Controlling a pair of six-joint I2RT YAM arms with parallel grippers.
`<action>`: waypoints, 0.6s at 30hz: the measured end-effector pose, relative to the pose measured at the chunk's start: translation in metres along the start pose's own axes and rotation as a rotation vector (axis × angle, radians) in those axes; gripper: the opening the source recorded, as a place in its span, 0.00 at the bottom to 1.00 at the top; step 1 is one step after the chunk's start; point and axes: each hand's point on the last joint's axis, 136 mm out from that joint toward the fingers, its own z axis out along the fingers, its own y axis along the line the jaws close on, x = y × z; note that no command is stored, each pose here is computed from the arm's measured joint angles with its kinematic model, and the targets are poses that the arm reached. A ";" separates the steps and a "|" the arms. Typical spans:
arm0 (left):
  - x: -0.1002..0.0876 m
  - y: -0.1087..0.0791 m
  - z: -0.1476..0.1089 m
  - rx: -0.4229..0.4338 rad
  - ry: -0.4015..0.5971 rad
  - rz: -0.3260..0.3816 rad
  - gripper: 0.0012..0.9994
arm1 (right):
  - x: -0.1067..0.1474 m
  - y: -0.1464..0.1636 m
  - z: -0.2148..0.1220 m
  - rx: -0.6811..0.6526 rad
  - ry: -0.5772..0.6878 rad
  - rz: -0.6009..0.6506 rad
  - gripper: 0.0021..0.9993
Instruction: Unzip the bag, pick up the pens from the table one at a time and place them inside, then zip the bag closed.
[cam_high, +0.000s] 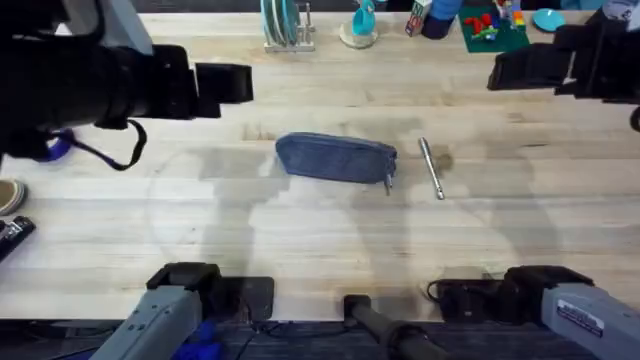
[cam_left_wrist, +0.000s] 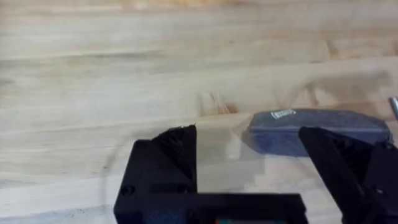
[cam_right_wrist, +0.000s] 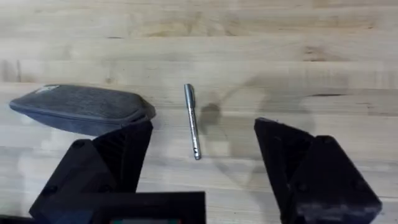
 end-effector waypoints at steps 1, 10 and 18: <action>0.002 0.000 0.003 0.004 0.015 -0.002 0.99 | 0.000 0.000 0.002 -0.002 0.008 0.001 1.00; 0.005 0.000 0.013 0.013 0.054 -0.004 0.99 | 0.000 0.004 0.007 -0.024 0.022 0.002 1.00; 0.011 -0.001 0.012 0.013 0.079 -0.007 0.99 | 0.000 0.004 0.007 -0.024 0.023 0.002 1.00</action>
